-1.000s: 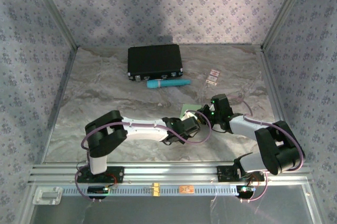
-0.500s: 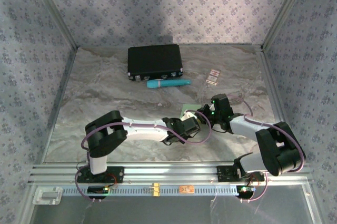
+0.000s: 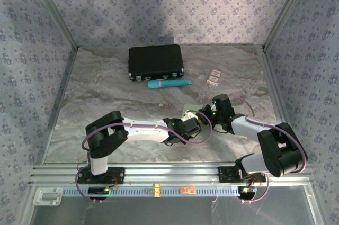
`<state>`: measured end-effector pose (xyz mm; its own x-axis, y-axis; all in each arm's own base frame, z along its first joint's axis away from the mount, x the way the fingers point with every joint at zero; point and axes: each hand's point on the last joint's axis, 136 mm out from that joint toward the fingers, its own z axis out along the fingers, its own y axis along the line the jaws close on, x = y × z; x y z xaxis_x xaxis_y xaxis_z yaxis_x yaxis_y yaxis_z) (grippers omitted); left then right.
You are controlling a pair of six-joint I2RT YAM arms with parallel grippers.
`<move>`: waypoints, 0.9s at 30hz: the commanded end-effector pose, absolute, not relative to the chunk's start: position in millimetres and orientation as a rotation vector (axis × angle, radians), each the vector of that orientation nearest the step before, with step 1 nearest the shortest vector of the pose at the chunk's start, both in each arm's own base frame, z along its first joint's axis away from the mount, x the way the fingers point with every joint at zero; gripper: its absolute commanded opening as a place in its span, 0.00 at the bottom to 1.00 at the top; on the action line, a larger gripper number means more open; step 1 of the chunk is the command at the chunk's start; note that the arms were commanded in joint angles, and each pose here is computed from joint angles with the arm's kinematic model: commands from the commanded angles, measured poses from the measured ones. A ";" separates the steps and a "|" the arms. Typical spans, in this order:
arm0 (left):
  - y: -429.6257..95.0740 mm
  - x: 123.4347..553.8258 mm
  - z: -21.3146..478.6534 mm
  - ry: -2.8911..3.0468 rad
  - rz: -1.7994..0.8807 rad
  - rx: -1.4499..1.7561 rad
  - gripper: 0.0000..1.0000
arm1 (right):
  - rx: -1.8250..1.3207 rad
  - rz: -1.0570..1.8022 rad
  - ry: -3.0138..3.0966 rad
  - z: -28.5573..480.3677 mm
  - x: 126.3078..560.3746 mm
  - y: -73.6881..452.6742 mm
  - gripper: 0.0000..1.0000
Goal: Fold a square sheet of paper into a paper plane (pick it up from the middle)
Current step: Fold the wing for the fifth time at the center of the table.
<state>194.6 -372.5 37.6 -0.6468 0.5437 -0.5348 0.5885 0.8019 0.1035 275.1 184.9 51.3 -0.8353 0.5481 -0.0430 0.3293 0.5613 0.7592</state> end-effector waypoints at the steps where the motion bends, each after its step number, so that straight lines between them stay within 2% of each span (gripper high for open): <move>1: -378.2 196.0 55.7 2.398 -0.144 0.793 0.32 | 0.756 1.131 2.509 52.3 277.0 183.0 0.06; 14: -373.3 191.1 49.5 2.416 -0.116 0.792 0.27 | 0.760 1.136 2.508 50.8 276.0 183.0 0.06; 27: -363.9 192.3 40.6 2.429 -0.049 0.785 0.30 | 0.757 1.146 2.506 52.4 276.3 184.0 0.06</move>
